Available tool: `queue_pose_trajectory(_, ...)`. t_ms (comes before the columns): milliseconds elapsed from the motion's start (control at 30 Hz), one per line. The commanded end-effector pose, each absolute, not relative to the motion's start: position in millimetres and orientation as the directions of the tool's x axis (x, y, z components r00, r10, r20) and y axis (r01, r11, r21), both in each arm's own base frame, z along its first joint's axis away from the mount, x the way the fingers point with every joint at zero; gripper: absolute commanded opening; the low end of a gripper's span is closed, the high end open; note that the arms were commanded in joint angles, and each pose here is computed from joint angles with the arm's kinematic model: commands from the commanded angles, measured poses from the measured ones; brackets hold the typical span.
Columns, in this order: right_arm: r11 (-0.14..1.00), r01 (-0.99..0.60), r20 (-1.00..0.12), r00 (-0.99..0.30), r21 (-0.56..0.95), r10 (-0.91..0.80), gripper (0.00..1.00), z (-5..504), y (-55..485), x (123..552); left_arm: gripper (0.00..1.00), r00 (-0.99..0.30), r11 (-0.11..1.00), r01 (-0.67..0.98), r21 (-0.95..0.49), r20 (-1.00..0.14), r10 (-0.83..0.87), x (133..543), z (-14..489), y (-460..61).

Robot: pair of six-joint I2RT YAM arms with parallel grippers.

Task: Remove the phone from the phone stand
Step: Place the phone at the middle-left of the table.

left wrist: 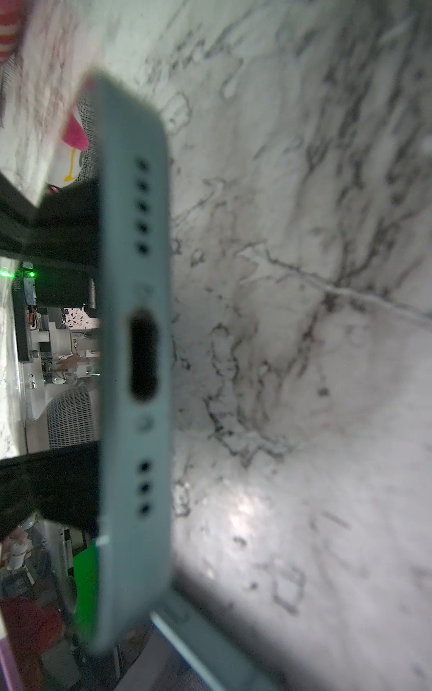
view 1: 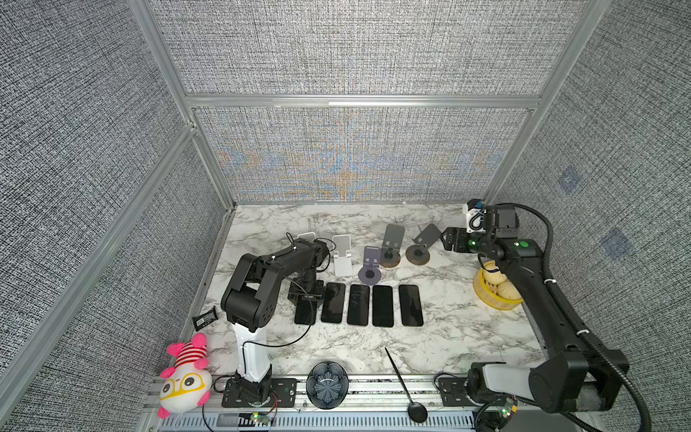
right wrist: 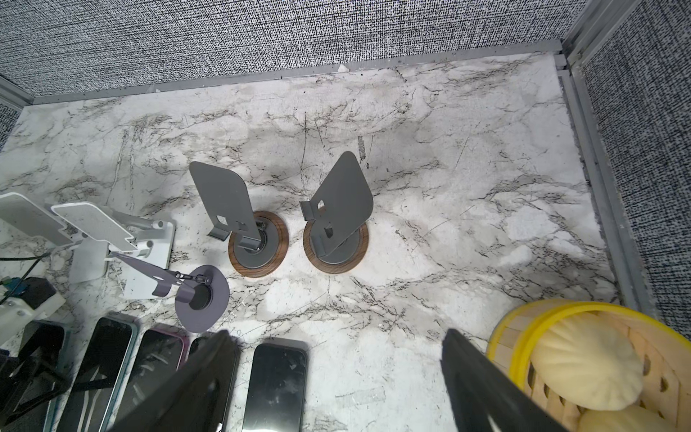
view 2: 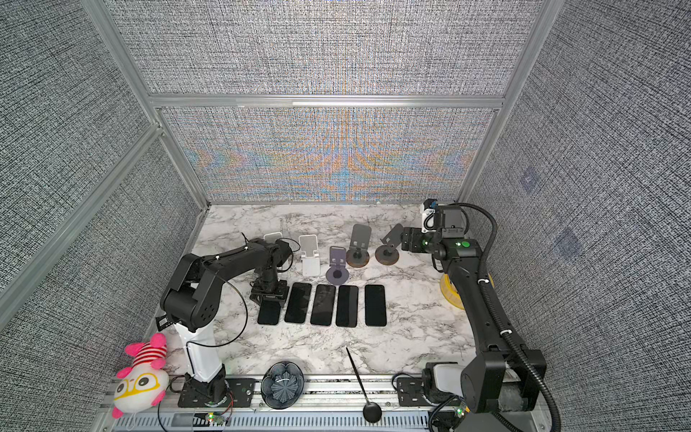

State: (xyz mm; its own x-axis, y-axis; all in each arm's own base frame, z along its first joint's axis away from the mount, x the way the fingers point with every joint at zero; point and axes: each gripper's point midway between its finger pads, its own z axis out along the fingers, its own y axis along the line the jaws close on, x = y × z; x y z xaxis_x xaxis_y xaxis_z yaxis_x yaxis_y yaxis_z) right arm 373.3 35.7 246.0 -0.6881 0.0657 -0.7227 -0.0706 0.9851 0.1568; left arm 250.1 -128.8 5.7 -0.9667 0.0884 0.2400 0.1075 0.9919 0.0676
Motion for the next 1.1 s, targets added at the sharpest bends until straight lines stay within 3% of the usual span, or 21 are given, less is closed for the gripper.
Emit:
queue_pose_trajectory(0, 0.987, -0.067, -0.721, -0.691, 0.144, 0.058, 0.88, 245.4, 33.7, 371.5, 0.69, -0.985, 0.988, 0.092, 0.125, 0.155, 0.072, 270.0, -11.7, -123.7)
queue_pose_trajectory(367, 0.988, -0.069, -0.718, -0.694, 0.139, 0.053, 0.88, 243.7, 33.5, 371.8, 0.84, -0.986, 0.986, 0.092, 0.136, 0.149, 0.071, 271.9, -10.5, -122.0)
queue_pose_trajectory(767, 0.988, -0.069, -0.718, -0.694, 0.141, 0.054, 0.88, 245.1, 33.7, 370.2, 0.85, -0.990, 0.986, 0.092, 0.138, 0.118, 0.076, 278.3, 1.5, -123.1)
queue_pose_trajectory(1067, 0.988, -0.073, -0.716, -0.696, 0.135, 0.047, 0.90, 244.3, 34.1, 369.1, 0.87, -0.994, 0.990, 0.100, 0.102, 0.049, 0.095, 290.0, 42.9, -129.9)
